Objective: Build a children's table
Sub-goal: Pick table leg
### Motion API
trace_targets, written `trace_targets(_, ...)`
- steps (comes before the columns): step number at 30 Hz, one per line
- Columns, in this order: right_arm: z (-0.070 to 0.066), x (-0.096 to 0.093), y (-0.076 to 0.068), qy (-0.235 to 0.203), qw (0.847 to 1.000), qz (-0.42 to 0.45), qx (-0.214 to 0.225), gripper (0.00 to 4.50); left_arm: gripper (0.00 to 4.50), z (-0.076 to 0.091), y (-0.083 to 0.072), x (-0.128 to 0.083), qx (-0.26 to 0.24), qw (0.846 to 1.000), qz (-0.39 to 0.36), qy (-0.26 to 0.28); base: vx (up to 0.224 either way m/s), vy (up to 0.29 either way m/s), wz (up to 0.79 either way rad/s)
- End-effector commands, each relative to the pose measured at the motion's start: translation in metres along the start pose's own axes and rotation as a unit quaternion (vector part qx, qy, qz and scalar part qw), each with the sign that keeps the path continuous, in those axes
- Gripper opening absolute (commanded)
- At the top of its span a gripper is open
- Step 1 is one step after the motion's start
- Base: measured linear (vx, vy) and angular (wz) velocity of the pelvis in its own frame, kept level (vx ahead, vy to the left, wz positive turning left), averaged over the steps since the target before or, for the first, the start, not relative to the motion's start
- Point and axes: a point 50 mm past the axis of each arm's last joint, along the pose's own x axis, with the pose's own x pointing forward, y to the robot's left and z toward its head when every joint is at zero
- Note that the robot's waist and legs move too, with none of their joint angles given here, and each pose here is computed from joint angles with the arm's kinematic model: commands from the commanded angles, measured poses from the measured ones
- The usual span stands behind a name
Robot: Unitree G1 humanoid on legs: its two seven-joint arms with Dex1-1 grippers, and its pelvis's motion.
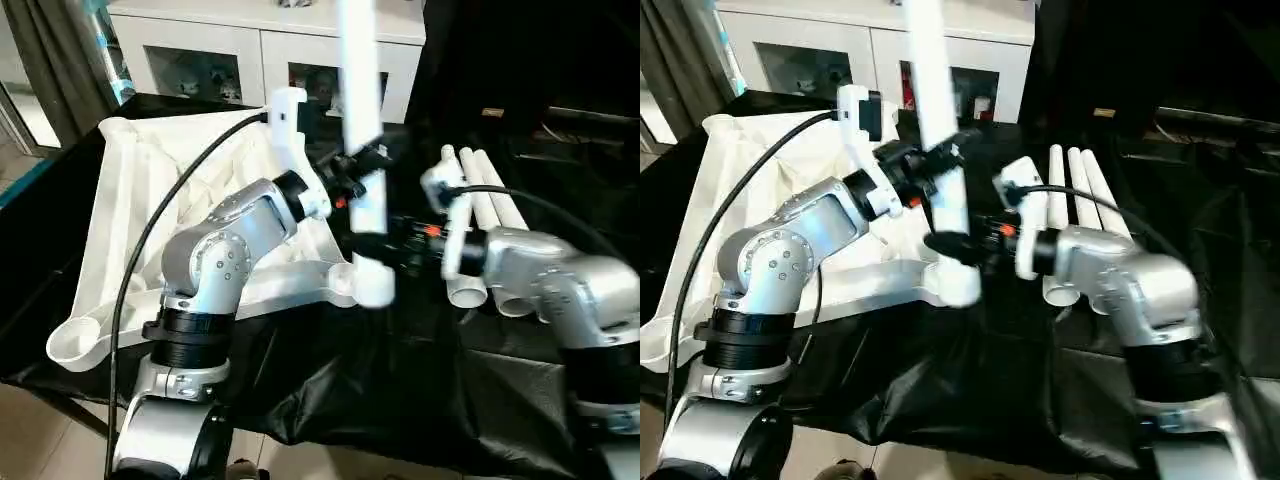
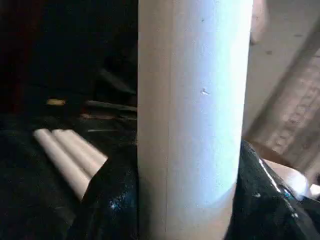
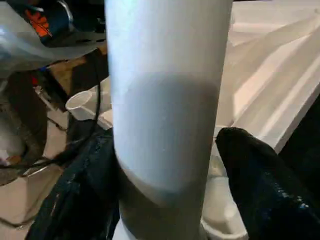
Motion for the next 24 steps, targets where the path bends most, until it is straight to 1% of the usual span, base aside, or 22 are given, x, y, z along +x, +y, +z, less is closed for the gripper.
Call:
trace_targets(1,-0.001,-0.006,-0.003,0.012,1.000,-0.004,0.004,3.17,1.83,0.004,-0.012,0.001,0.011,0.999,-0.047,0.003,0.000,0.000,0.00)
trace_targets(4,-0.002,-0.008,0.000,0.021,1.000,0.017,-0.001,3.17,1.83,0.003,-0.014,0.002,0.011,0.998,-0.065,0.015,0.000,0.000,0.00)
trace_targets(5,-0.002,-0.009,0.003,0.028,0.999,0.036,-0.004,3.17,1.83,0.002,-0.015,0.003,-0.001,0.997,-0.075,0.011,0.000,0.000,0.00)
trace_targets(6,-0.002,-0.009,0.003,0.028,0.999,0.036,-0.004,3.17,1.83,0.002,-0.015,0.003,-0.001,0.997,-0.075,0.011,0.000,0.000,0.00)
trace_targets(9,-0.006,-0.010,0.006,0.047,0.997,0.055,-0.010,3.17,1.83,0.002,-0.019,0.004,-0.005,0.996,-0.090,0.014,0.000,0.000,0.00)
trace_targets(11,-0.009,-0.010,0.006,0.054,0.997,0.056,-0.012,3.17,1.83,0.001,-0.020,0.004,-0.005,0.995,-0.096,0.017,0.000,0.000,0.00)
trace_targets(18,-0.013,-0.007,0.006,0.058,0.996,0.060,-0.008,3.17,1.83,0.003,-0.021,0.003,-0.006,0.994,-0.105,0.016,0.000,0.000,0.00)
trace_targets(23,-0.012,-0.004,0.006,0.048,0.997,0.064,0.000,3.17,1.83,0.003,-0.022,0.001,-0.006,0.994,-0.110,0.018,0.000,0.000,0.00)
trace_targets(24,-0.011,-0.004,0.006,0.046,0.997,0.065,0.002,2.89,1.83,0.003,-0.022,0.001,-0.006,0.994,-0.111,0.018,0.000,0.000,0.00)
